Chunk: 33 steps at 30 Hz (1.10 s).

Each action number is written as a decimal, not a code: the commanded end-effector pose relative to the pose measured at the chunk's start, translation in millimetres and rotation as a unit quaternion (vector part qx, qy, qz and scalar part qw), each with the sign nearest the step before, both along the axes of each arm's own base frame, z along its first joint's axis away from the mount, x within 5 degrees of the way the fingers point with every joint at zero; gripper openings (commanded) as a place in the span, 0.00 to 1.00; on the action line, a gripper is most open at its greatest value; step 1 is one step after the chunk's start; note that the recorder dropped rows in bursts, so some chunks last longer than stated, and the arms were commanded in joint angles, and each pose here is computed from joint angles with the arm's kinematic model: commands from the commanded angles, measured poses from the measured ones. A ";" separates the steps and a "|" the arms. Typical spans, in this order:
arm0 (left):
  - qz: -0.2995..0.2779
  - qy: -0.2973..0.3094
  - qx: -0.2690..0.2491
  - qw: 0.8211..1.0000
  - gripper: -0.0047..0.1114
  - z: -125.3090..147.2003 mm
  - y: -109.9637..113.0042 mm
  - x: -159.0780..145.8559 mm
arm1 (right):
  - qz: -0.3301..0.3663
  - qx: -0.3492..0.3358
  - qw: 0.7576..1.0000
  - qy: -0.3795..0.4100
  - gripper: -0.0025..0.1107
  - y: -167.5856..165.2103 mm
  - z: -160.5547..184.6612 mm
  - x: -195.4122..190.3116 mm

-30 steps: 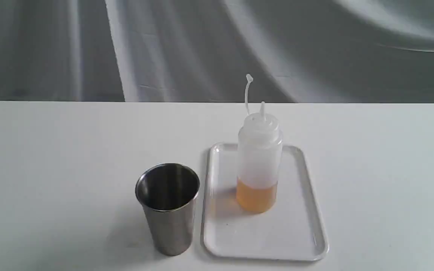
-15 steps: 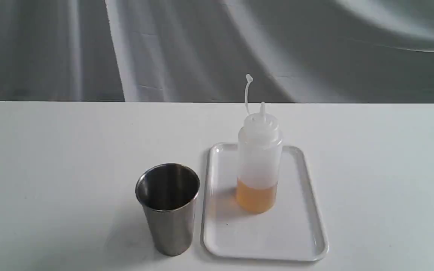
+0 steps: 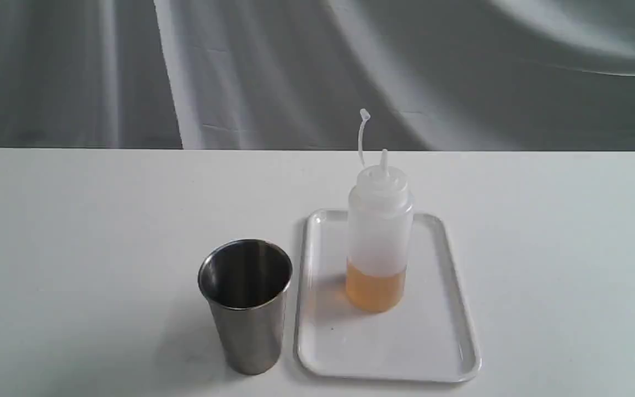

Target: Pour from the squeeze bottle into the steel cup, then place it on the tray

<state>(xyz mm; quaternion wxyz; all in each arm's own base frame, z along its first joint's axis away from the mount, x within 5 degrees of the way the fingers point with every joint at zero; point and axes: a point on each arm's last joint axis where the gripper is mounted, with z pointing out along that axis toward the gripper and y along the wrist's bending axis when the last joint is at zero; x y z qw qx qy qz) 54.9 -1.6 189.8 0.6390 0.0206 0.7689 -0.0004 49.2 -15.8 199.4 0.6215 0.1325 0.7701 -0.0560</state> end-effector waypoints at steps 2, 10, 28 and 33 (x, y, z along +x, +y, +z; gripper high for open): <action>0.001 -0.003 -0.004 1.000 0.04 -0.7 0.1 0.1 | 0.000 -0.008 1.000 0.006 0.02 -0.5 -12.8 2.1; 0.001 -0.003 -0.003 1.000 0.04 -0.7 0.1 0.1 | 0.003 -0.006 1.000 -0.005 0.02 0.1 -13.0 3.1; 0.001 -0.003 -0.004 1.000 0.04 -0.7 0.1 0.1 | 0.011 -0.055 0.998 0.020 0.02 -0.6 -15.2 2.4; 0.001 -0.003 -0.003 1.000 0.04 -0.7 0.1 0.1 | 0.013 -0.059 0.998 0.023 0.02 -0.5 -15.4 2.4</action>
